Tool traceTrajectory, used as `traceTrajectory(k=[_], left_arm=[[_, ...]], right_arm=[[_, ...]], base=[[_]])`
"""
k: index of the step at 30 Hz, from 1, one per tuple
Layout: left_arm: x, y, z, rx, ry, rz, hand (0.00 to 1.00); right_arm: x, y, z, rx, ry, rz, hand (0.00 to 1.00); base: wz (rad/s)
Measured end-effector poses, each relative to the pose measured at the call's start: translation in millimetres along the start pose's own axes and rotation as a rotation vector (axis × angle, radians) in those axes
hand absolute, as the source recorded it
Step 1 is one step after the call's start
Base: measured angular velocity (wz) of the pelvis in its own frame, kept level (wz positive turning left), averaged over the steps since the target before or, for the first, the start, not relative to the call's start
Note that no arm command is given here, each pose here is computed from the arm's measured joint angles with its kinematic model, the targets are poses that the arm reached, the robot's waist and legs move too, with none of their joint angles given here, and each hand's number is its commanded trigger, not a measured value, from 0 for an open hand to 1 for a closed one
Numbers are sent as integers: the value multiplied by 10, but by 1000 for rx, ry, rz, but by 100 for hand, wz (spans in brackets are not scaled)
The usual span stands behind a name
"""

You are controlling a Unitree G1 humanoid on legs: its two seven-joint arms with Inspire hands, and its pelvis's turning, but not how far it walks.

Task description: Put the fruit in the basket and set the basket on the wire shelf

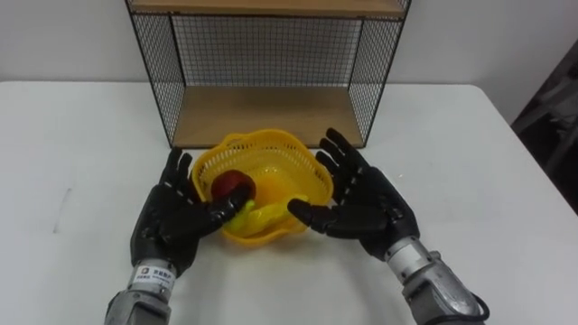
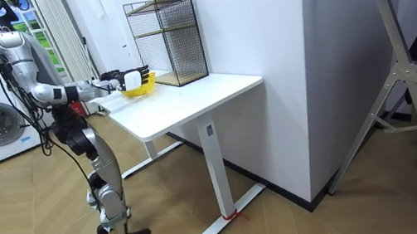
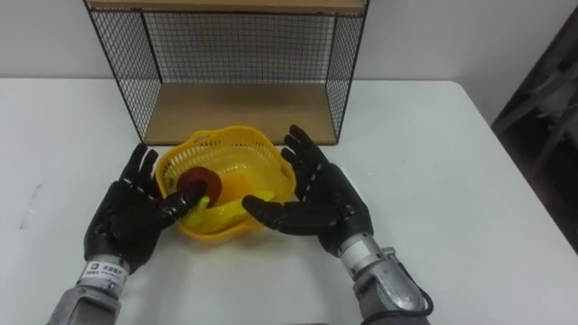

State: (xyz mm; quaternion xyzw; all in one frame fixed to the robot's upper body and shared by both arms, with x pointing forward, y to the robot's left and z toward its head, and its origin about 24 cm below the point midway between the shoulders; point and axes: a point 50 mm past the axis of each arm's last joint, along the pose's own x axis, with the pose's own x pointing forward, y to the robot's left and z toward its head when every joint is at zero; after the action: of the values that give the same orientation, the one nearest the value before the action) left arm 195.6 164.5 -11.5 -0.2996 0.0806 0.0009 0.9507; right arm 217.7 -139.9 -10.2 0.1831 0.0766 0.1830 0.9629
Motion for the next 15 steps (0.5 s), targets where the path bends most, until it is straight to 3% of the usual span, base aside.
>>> traceTrajectory(k=[15], left_arm=[[-4,2,-13,-3,3,16,0]], right_arm=[[11,41,-19,33,-2,18,0]], base=[[-1]])
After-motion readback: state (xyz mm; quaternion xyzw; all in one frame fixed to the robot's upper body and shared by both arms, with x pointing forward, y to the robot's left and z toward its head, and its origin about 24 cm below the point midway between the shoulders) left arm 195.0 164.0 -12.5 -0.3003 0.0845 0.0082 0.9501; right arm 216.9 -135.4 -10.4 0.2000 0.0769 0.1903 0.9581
